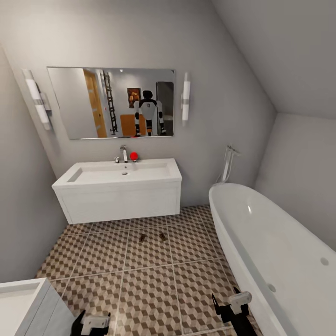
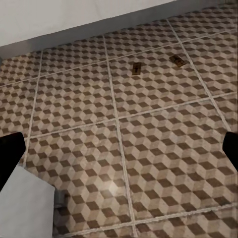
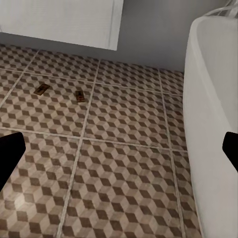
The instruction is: Take the four mousetraps from the cabinet in the bathroom and place them on the bathroom floor. Make sure all four end up on the same floor surface, and ensure that at least two of them are either under or directly next to the same bathroom sink.
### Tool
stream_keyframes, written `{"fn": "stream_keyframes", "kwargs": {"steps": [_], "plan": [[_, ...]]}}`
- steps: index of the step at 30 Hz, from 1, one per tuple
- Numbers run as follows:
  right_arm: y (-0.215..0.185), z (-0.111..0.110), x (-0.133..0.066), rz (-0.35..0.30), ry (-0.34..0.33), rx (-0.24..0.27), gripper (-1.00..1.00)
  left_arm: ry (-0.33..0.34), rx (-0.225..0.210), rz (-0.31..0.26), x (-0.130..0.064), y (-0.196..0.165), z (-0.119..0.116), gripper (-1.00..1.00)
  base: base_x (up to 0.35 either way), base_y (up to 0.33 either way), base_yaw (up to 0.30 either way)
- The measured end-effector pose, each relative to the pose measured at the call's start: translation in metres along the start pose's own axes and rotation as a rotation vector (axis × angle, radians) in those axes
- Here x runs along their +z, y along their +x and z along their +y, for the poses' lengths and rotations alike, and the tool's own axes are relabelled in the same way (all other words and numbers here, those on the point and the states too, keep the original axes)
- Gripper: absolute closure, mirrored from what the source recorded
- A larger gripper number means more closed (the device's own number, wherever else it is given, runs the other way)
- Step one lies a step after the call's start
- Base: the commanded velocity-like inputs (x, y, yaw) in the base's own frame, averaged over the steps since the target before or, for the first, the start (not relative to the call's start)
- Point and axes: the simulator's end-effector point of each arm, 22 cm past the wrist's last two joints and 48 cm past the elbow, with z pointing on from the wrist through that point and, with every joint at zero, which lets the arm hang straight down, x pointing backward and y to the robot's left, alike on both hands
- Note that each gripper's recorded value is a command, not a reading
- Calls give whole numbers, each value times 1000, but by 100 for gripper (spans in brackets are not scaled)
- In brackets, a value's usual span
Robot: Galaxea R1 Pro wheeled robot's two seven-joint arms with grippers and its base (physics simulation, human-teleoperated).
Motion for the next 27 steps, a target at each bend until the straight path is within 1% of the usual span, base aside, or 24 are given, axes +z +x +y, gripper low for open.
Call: {"fn": "stream_keyframes", "kwargs": {"steps": [1, 2, 3, 4, 7, 8, 9, 12, 15, 20, 23, 27], "plan": [[0, 0, 0, 0, 0, 0, -100, 0, -1, 2, 0, 0, -1, -100, 0, 0, 0], [0, 0, 0, 0, 2, 0, -100, 5, 1, 41, 0, 8, -7, -100, 0, 0, 0], [0, -1, 0, 0, 3, 0, -100, 5, 2, 59, -1, 12, -8, -100, 0, 0, 0], [0, -1, 0, 0, 3, 0, -100, 6, 6, 94, -1, 19, -9, -100, 0, 0, 0], [0, -1, 0, 1, 5, 1, -100, 4, 10, 146, -2, 30, -10, -100, 0, 0, 0], [3, -1, 0, 16, 7, 2, -100, -7, 1, 187, -4, 39, -9, -100, 0, 0, 0], [5, -1, 0, 26, 7, 1, -100, -11, -4, 195, -4, 41, -8, -100, 0, 0, 0], [25, -2, -1, 119, 15, 0, -100, -44, -49, 221, -6, 46, -4, -100, 0, 0, 0], [37, -5, -2, 173, 31, -1, -100, -67, -77, 236, -7, 50, -1, -100, 0, 0, 0], [43, -9, -3, 202, 52, -3, -100, -89, -101, 274, -9, 58, 4, -100, 0, 0, 0], [45, -12, -4, 211, 66, -2, -100, -102, -117, 322, -12, 68, 6, -100, 0, 0, 0], [46, -15, -4, 216, 82, 8, -100, -113, -131, 362, -15, 77, 7, -100, 0, 0, 0]]}}
